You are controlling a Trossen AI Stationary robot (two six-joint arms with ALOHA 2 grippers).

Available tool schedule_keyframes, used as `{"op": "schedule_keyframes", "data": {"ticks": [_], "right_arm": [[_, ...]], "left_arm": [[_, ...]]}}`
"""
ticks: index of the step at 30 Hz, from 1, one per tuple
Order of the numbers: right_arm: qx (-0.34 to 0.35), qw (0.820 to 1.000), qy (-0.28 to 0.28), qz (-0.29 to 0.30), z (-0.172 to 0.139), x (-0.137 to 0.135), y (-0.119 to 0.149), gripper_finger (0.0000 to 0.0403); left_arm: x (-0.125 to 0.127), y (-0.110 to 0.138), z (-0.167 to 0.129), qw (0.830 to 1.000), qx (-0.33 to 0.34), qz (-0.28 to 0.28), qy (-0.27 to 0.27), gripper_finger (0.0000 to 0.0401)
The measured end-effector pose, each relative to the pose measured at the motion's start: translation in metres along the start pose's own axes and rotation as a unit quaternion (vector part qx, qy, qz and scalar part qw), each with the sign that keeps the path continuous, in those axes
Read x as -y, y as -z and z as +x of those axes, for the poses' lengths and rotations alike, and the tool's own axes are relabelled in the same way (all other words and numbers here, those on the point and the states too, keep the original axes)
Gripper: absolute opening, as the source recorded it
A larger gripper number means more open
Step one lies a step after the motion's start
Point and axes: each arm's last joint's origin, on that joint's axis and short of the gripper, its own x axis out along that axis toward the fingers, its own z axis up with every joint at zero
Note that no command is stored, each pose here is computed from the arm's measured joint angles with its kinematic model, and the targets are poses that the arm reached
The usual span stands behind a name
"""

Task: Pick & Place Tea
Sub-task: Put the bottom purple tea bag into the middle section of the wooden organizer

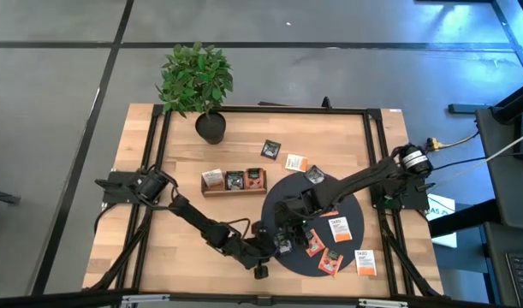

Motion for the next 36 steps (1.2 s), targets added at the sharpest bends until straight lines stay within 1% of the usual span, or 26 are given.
{"op": "schedule_keyframes", "data": {"ticks": [4, 9, 11, 13, 16, 21, 26, 32, 36], "right_arm": [[-0.022, 1.0, -0.008, 0.014, 0.016, 0.013, 0.0, 0.024], [-0.046, 0.999, -0.014, 0.021, 0.031, 0.027, 0.001, 0.024], [-0.053, 0.998, -0.025, 0.029, 0.035, 0.032, 0.002, 0.024], [-0.063, 0.996, -0.051, 0.041, 0.037, 0.036, 0.002, 0.0239], [-0.075, 0.992, -0.079, 0.064, 0.04, 0.039, 0.002, 0.0239], [-0.083, 0.988, -0.078, 0.102, 0.039, 0.046, 0.003, 0.0239], [-0.092, 0.98, -0.101, 0.142, 0.041, 0.051, 0.002, 0.0239], [-0.111, 0.971, -0.117, 0.174, 0.053, 0.054, 0.004, 0.0239], [-0.111, 0.968, -0.14, 0.175, 0.055, 0.053, 0.003, 0.0239]], "left_arm": [[-0.005, -0.002, 0.003, 1.0, -0.005, -0.01, -0.002, 0.0077], [-0.012, -0.001, 0.006, 0.999, -0.034, -0.027, -0.001, 0.008], [-0.014, -0.001, 0.006, 0.999, -0.037, -0.03, -0.001, 0.0081], [-0.014, -0.001, 0.006, 0.999, -0.038, -0.031, -0.002, 0.0081], [-0.014, -0.001, 0.006, 0.999, -0.037, -0.03, -0.005, 0.0079], [-0.015, 0.0, 0.006, 0.999, -0.044, -0.026, -0.01, 0.0078], [-0.015, 0.002, 0.007, 0.999, -0.045, -0.025, -0.013, 0.008], [-0.017, 0.002, 0.009, 0.999, -0.035, -0.032, -0.02, 0.0075], [-0.017, 0.002, 0.01, 0.999, -0.035, -0.033, -0.019, 0.0075]]}}
